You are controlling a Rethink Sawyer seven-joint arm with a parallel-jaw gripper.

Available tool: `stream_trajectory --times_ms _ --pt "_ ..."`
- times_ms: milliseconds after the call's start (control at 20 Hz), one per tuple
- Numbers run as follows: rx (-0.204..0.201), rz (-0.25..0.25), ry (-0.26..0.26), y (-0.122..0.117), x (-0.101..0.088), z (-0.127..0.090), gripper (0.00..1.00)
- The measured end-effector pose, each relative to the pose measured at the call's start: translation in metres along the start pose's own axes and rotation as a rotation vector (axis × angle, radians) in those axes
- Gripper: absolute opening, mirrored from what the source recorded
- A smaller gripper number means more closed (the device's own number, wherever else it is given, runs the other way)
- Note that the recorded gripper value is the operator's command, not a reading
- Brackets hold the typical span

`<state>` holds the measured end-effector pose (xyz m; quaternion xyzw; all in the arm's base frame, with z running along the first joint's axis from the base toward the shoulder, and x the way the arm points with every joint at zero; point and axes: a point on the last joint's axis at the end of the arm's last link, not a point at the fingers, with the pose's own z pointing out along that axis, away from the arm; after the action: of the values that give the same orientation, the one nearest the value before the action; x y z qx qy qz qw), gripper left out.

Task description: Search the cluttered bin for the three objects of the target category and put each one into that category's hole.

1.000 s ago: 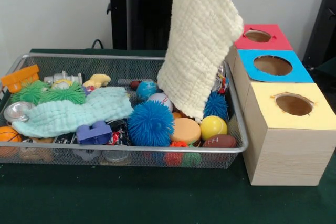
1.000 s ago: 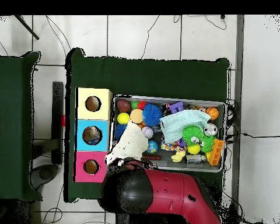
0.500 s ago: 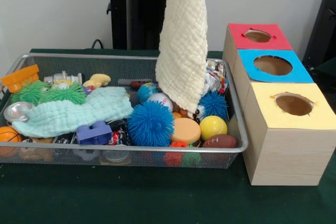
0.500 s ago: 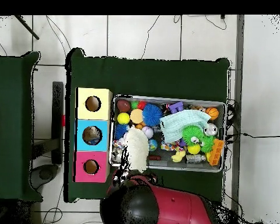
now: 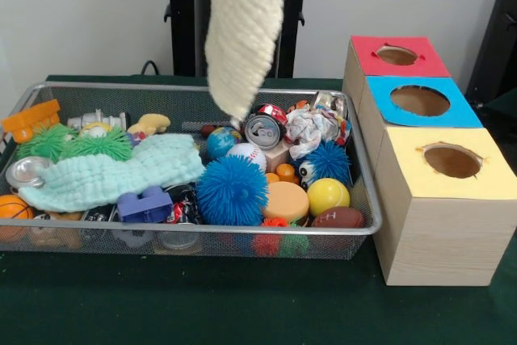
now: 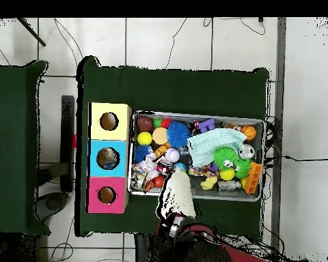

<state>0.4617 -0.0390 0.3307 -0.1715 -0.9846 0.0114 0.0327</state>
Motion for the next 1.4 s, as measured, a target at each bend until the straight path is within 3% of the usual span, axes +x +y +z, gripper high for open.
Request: stream_trajectory --times_ms 300,600,1050,1400 --pt "0.008 0.089 -0.001 -0.039 -0.001 -0.027 0.00" --pt "0.017 0.112 -0.041 -0.049 -0.003 -0.041 0.00" --pt "0.023 0.148 -0.063 -0.069 -0.013 -0.049 0.00" --pt "0.019 0.180 -0.033 -0.097 -0.022 -0.036 0.00"
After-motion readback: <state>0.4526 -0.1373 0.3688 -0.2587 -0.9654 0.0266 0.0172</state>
